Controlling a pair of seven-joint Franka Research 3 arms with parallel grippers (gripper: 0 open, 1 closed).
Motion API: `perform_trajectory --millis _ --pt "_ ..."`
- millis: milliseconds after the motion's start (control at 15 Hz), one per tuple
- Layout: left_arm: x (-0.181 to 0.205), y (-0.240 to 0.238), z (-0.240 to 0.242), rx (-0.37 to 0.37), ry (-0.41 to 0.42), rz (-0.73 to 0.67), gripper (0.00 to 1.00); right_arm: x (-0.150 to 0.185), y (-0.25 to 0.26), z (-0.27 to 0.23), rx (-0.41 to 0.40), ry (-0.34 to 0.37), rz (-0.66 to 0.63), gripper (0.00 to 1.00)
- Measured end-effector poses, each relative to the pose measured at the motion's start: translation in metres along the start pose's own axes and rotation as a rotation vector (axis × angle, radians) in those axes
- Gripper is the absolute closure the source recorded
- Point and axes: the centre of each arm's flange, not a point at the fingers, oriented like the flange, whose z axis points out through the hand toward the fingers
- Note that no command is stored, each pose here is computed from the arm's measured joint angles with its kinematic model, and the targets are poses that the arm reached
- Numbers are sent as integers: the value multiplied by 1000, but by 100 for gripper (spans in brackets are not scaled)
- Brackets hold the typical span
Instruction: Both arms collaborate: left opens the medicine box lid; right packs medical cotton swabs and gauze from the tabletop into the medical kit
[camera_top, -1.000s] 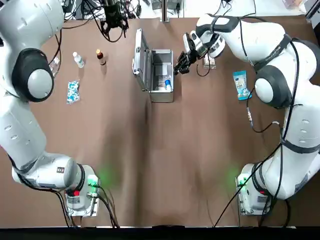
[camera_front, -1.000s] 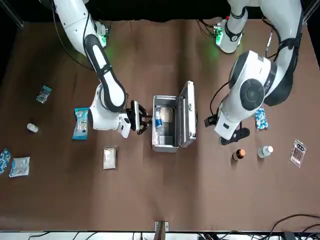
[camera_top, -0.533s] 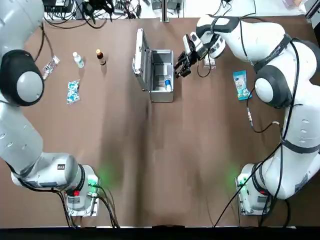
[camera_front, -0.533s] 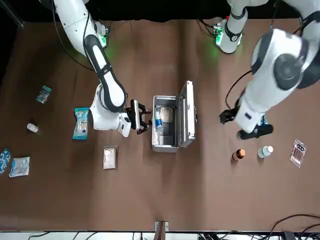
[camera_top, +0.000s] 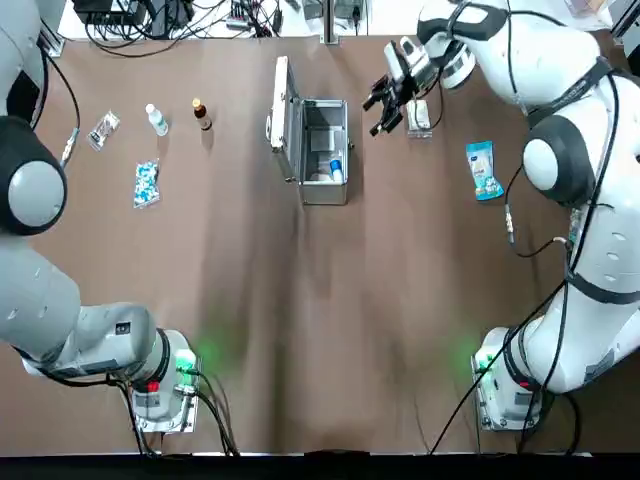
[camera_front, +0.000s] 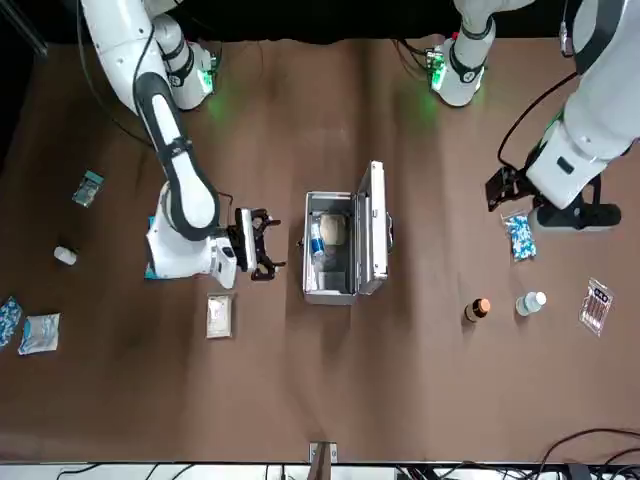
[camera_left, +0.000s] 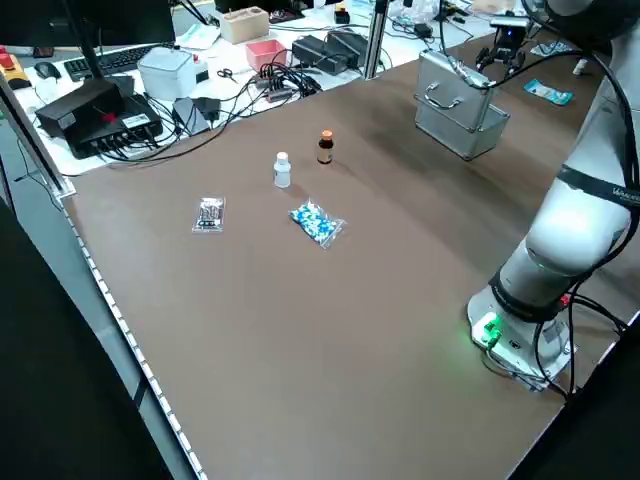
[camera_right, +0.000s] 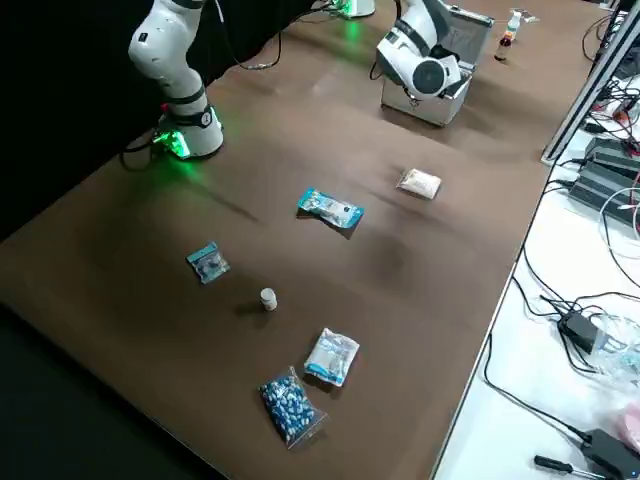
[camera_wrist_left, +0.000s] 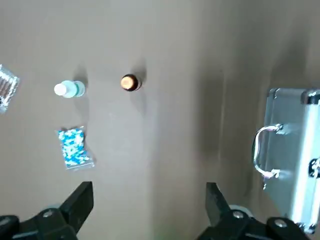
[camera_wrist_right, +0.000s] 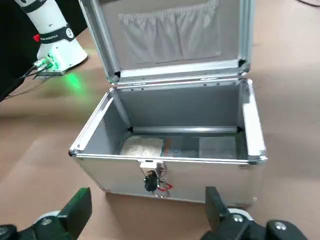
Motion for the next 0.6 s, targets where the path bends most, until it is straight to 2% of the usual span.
perform_trajectory --millis 200,400,600 --pt "-8 -22 -8 10 -31 10 0 32 10 -55 -6 -53 -15 0" --pt "-9 -27 -9 13 -33 -7 0 52 17 -102 -1 -98 46 0" --pt "-7 -54 -14 -29 -31 -72 0 56 22 -133 -33 -207 138 2"
